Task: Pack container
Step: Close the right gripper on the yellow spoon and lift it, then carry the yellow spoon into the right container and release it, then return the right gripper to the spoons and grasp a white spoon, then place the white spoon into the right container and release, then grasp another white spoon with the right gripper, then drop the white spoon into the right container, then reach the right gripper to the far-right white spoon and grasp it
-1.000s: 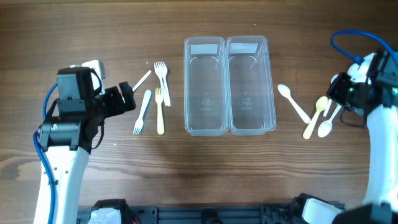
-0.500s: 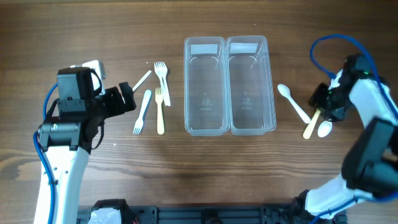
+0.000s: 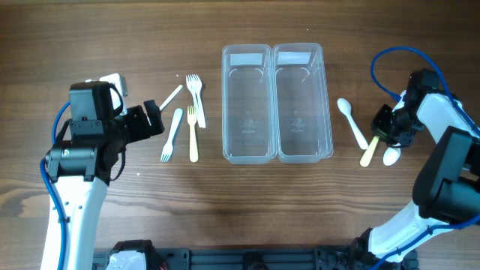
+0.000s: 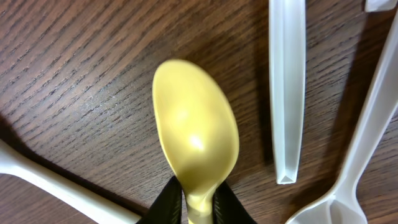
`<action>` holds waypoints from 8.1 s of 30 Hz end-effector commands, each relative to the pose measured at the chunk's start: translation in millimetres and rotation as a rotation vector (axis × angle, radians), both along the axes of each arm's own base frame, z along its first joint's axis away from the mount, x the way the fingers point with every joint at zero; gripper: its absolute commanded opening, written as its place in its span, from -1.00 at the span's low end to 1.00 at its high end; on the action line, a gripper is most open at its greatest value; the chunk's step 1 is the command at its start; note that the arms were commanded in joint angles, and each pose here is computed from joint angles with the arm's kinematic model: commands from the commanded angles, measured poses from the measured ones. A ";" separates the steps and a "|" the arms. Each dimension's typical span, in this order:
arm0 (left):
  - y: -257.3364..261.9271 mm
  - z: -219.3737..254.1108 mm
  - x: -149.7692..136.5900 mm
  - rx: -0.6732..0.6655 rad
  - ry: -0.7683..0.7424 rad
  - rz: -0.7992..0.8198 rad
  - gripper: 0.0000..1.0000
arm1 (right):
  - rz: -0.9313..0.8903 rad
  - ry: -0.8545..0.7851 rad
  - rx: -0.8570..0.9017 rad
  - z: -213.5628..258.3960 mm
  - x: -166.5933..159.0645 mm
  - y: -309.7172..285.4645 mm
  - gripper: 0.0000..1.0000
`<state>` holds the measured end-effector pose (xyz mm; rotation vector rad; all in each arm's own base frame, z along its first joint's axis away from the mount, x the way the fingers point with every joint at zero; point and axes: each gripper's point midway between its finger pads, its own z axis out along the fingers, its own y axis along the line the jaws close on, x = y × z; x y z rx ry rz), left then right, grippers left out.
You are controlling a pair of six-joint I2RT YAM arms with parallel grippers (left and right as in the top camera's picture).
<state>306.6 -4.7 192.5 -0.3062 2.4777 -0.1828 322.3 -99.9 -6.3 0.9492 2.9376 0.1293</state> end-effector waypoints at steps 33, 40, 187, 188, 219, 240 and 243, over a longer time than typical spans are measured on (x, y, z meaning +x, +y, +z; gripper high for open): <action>2.3 4.5 0.4 0.012 -0.004 -0.005 1.00 | 0.600 -0.499 0.146 128.4 61.8 213.6 -0.89; 2.3 4.6 0.5 0.012 -0.005 -0.005 1.00 | 0.623 -0.509 0.198 130.8 60.5 225.3 -0.29; 2.0 -2.6 -9.4 0.010 0.045 -0.005 1.00 | -0.217 0.140 -0.123 -21.6 -24.5 -68.6 -0.48; 2.0 -2.7 -9.5 0.010 0.046 -0.005 0.99 | -0.217 0.144 -0.121 -23.1 -26.1 -67.6 -0.57; 2.0 -2.3 -9.0 0.010 0.043 -0.005 1.00 | 0.609 -0.486 -0.014 131.5 70.6 211.4 -0.91; 2.0 -2.5 -9.2 0.010 0.044 -0.005 0.99 | 0.067 -0.551 -0.340 210.2 69.8 -24.2 0.07; 2.0 -2.6 -9.4 0.010 0.045 -0.005 1.00 | -0.074 -0.408 -0.279 152.5 61.4 -69.2 -0.01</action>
